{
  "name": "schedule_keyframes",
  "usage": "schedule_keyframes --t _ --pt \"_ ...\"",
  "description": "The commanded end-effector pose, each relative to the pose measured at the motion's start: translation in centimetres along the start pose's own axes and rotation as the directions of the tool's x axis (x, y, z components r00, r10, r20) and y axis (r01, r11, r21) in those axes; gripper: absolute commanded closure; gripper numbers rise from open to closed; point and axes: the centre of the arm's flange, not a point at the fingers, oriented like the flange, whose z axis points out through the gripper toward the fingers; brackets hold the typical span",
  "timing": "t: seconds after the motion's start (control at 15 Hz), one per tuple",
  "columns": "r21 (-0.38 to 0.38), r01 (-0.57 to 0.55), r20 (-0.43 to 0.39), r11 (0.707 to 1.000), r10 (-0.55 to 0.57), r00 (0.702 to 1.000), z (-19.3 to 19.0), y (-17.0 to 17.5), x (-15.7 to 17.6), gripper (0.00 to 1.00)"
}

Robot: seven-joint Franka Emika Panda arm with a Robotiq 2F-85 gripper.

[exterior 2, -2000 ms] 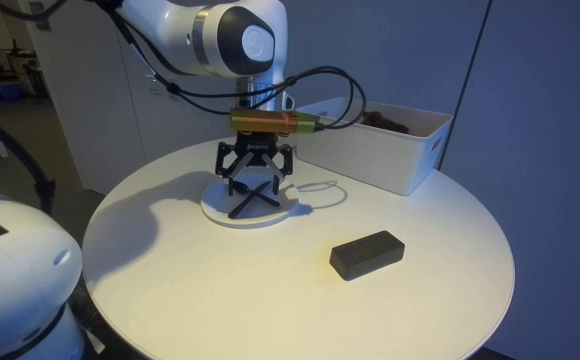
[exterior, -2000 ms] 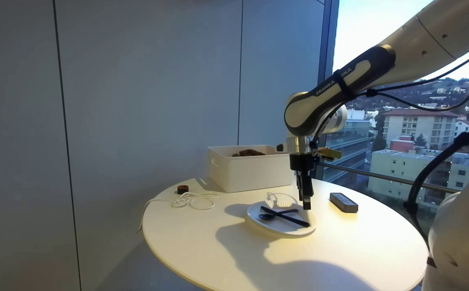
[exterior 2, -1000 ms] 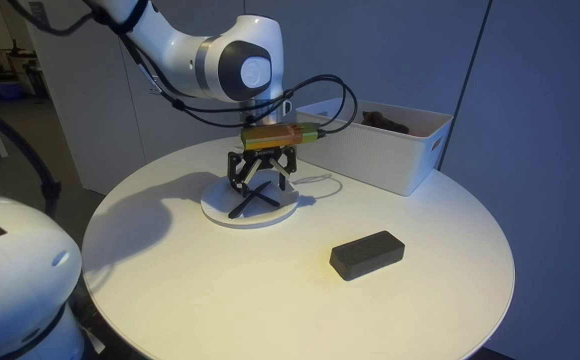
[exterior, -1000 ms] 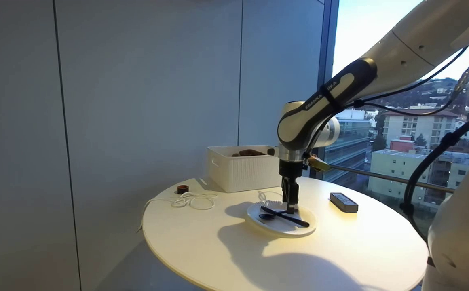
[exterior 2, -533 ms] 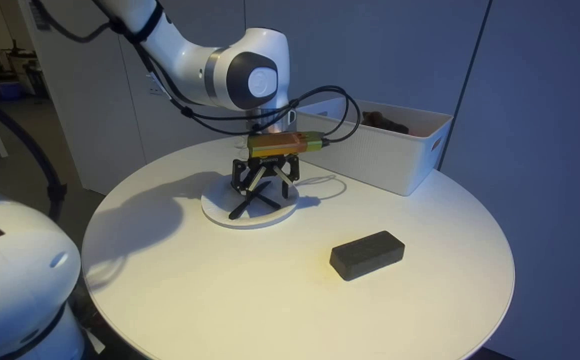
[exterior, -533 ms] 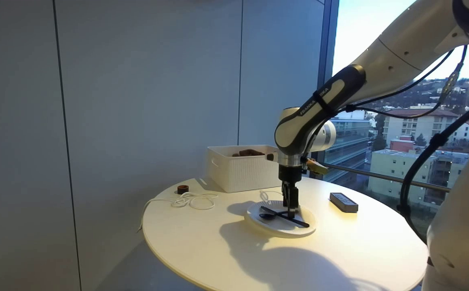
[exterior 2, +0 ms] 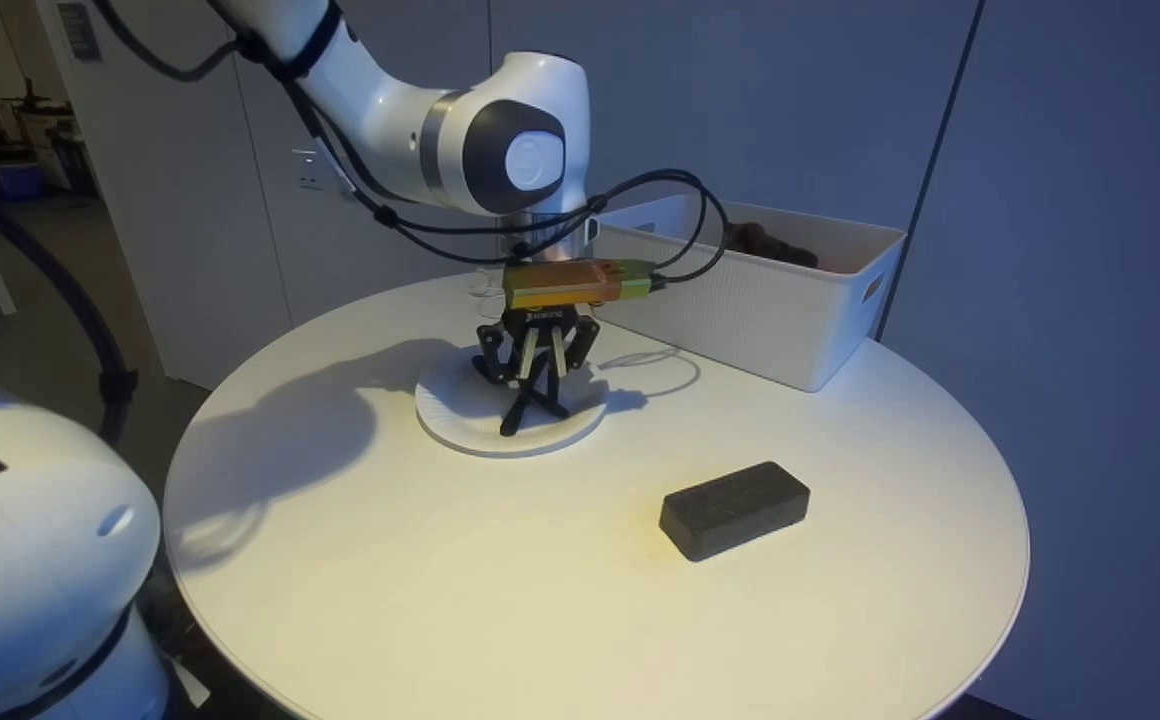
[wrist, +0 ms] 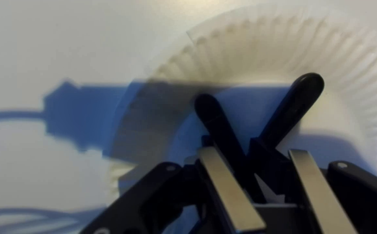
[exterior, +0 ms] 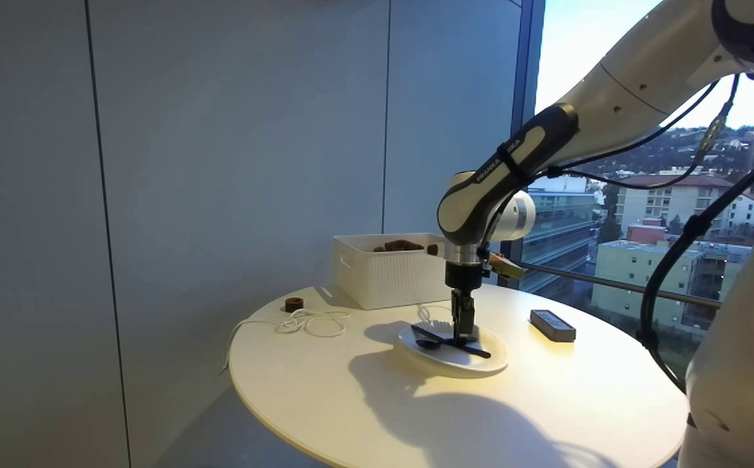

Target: Remove the spoon from the plate, put it on the right side, remove the knife from the plate and put it on the left side

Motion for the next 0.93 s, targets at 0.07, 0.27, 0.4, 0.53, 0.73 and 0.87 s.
schedule_keyframes --t 0.07,0.27,0.4,0.53,0.73,0.87 --pt "0.016 -0.015 -0.007 1.000 0.015 1.000 -0.8 1.0 -0.2 0.98" --pt "0.012 -0.050 -0.005 0.999 0.050 0.999 -2.3 0.8 -0.5 0.96" --pt "0.025 -0.080 -0.004 0.996 0.080 0.997 -3.5 0.3 -0.7 0.95" --pt "0.048 -0.102 -0.001 0.994 0.102 0.995 -4.8 -0.5 -0.8 0.95" --pt "0.069 -0.168 -0.002 0.983 0.169 0.986 -6.6 -1.8 -1.4 0.95" --pt "0.043 -0.264 -0.043 0.963 0.266 0.963 -8.2 -1.2 -2.2 0.95"
